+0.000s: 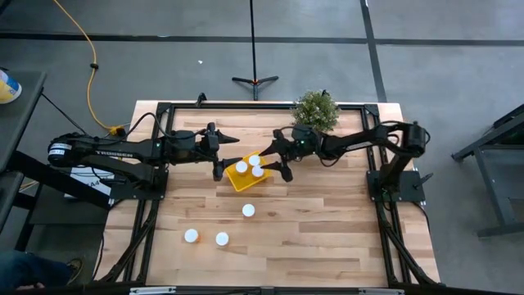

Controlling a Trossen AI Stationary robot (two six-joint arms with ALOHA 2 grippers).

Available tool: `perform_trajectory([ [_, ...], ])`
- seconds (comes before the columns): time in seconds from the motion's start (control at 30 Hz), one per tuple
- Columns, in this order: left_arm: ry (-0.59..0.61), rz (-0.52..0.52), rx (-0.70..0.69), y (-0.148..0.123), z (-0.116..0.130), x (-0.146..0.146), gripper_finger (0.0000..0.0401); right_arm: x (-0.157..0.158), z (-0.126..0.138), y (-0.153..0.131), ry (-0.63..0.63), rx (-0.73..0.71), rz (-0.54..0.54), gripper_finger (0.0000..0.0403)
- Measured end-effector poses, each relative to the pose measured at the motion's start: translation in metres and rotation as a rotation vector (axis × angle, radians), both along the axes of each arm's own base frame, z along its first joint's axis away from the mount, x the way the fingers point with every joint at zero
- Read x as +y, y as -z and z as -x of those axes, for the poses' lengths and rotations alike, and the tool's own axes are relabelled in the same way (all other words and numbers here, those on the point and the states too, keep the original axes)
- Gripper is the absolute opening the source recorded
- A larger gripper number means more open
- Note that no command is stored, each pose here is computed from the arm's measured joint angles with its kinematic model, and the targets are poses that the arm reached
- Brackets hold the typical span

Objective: Pick and place pill bottles into a basket
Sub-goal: Put the yellow pill bottle into the bin

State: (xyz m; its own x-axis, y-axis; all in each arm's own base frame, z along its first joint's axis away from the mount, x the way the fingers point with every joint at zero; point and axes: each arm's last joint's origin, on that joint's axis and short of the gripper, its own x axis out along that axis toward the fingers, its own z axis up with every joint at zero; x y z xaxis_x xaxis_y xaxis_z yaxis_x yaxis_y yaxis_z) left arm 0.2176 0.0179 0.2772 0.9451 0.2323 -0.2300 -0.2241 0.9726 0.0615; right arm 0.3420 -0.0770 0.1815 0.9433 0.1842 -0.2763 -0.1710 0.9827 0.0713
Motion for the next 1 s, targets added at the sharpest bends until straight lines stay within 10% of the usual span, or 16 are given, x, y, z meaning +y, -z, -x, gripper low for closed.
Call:
perform_trajectory([
  [0.33, 0.036, 0.08, 0.083, 0.009, 0.002, -0.002, 0.0337, 0.064, 0.029, -0.003, 0.031, 0.002, 0.033, 0.0202],
  [0.6, 0.182, 0.107, 0.084, 0.009, 0.001, -0.02, 0.0337, 0.108, 0.062, -0.005, 0.083, -0.287, 0.125, 0.02],
  [1.0, 0.414, 0.107, 0.224, 0.03, -0.006, -0.068, 0.0337, 0.122, 0.095, 0.004, 0.159, -0.405, 0.2, 0.02],
])
